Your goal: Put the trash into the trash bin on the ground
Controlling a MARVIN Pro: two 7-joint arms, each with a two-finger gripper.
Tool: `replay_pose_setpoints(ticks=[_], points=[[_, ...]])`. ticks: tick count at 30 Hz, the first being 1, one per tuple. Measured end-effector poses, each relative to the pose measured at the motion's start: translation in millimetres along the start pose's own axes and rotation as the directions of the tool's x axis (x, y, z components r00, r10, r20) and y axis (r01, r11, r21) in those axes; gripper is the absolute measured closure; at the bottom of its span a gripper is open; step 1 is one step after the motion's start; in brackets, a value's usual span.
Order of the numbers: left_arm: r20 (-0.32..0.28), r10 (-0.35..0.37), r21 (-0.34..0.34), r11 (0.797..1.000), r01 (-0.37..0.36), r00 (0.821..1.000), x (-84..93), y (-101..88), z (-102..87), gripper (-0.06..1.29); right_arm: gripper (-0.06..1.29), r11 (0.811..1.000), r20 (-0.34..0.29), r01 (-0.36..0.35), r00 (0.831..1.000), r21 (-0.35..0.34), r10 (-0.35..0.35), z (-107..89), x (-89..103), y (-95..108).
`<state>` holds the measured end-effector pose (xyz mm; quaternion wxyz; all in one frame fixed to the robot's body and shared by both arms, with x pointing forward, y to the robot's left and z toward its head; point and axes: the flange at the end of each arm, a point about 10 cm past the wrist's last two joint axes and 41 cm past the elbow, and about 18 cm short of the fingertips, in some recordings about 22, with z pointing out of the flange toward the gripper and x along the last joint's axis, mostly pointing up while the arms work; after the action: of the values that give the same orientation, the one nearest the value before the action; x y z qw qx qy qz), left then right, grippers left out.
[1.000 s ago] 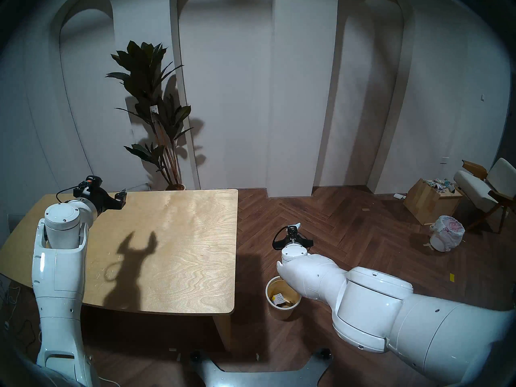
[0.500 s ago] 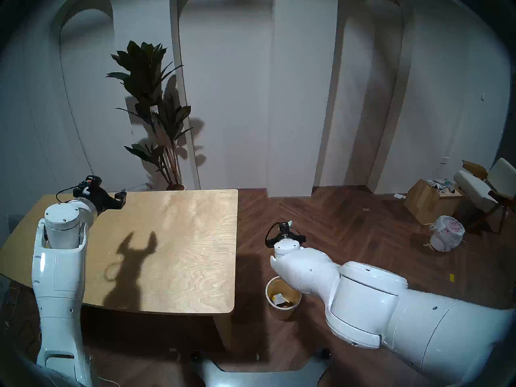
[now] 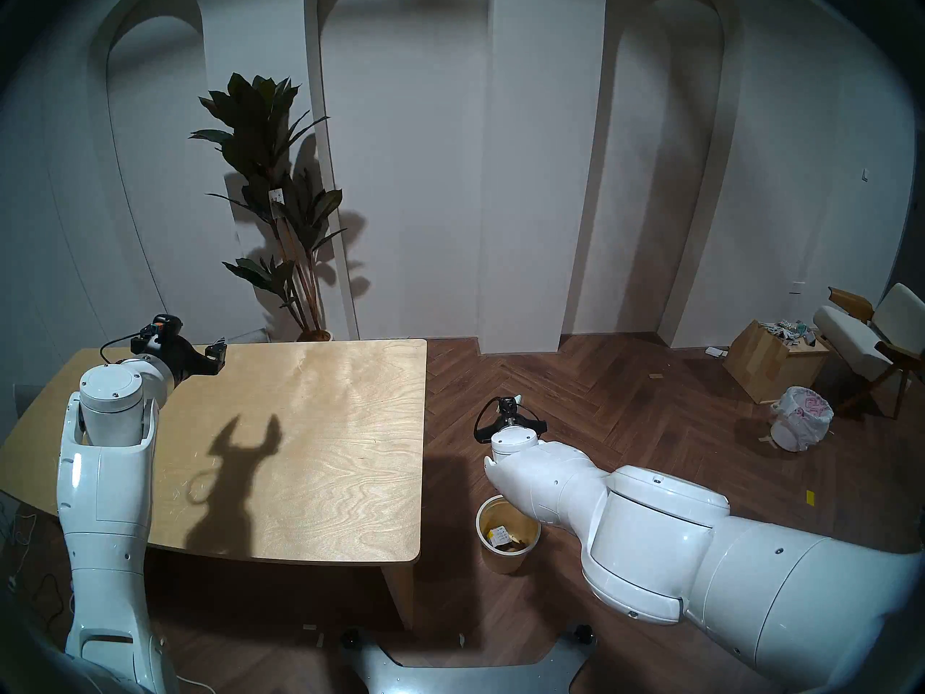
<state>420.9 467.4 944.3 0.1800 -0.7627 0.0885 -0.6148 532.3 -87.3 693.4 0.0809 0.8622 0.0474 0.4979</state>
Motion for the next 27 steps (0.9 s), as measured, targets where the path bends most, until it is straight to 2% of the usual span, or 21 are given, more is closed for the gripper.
replay_pose_setpoints(ticks=[27], points=[[-0.002,-0.003,0.002,1.0,0.003,1.0,0.3,-0.5,0.0,0.02,1.19,1.0,-0.001,0.004,1.0,0.01,-0.004,1.5,-4.6,5.7]])
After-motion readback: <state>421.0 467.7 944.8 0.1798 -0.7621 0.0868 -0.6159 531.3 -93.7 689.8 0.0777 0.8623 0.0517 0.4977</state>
